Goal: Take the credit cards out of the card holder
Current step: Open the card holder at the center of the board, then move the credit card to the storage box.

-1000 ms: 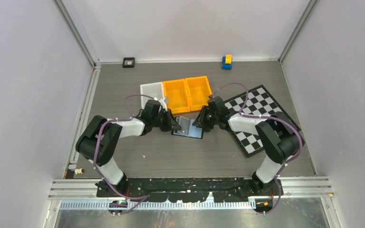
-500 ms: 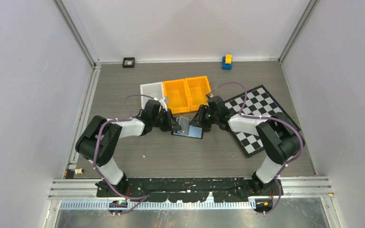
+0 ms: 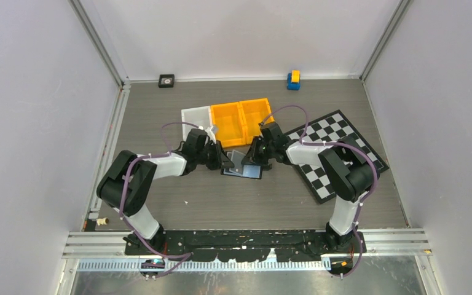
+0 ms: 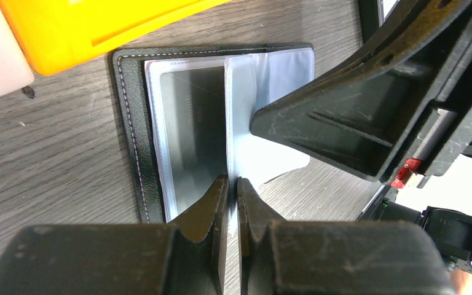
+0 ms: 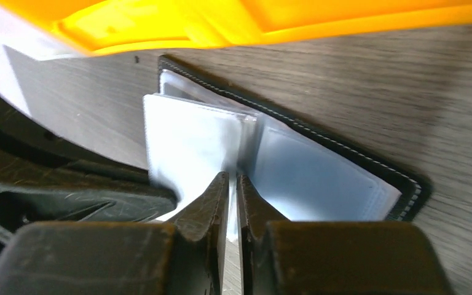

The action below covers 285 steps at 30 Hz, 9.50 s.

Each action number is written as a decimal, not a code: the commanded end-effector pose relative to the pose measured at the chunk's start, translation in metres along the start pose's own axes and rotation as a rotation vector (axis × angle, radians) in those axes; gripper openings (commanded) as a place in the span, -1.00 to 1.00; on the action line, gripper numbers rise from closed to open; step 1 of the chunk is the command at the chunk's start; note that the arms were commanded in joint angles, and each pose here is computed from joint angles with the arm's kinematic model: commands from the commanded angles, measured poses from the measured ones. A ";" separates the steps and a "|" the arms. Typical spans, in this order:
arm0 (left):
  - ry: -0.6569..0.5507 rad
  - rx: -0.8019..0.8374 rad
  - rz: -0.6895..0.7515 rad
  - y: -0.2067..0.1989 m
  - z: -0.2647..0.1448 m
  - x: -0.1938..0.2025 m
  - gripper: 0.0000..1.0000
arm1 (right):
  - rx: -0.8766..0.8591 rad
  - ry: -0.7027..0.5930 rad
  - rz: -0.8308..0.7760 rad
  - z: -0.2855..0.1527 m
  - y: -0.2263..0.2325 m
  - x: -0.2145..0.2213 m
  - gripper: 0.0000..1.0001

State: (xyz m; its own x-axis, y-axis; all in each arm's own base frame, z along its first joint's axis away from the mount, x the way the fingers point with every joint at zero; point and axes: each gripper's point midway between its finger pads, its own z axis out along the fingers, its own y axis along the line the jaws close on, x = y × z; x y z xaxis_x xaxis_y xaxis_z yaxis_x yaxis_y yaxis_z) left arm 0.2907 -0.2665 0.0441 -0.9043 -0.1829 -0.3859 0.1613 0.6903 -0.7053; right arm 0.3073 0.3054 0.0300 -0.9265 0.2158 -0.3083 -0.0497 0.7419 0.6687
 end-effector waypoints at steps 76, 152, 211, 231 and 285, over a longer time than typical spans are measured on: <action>0.048 0.334 0.167 -0.071 0.012 0.003 -0.50 | -0.020 -0.133 0.025 -0.050 -0.011 -0.028 -0.39; 0.200 -0.342 0.282 0.030 0.017 0.007 -0.46 | 0.273 0.039 -0.025 -0.038 -0.073 -0.013 -0.26; 0.199 -0.299 0.295 0.028 0.019 0.007 -0.47 | 0.066 0.160 0.046 -0.019 -0.050 -0.001 -0.24; 0.137 -0.222 0.307 0.006 0.008 0.000 -0.44 | -0.071 0.104 0.053 -0.042 -0.014 -0.010 -0.99; -0.095 0.046 0.159 -0.032 -0.044 -0.032 -0.38 | -0.388 -0.001 0.104 -0.052 0.032 -0.024 -0.99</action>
State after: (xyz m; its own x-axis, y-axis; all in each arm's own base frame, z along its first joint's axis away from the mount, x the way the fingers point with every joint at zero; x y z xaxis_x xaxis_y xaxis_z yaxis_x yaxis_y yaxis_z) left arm 0.2887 -0.2463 0.0763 -0.8752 -0.0795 -0.4772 0.2643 0.7477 -0.6092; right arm 0.2999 0.2854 0.0563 -0.9558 0.2481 -0.1578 -0.0063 0.5192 0.8546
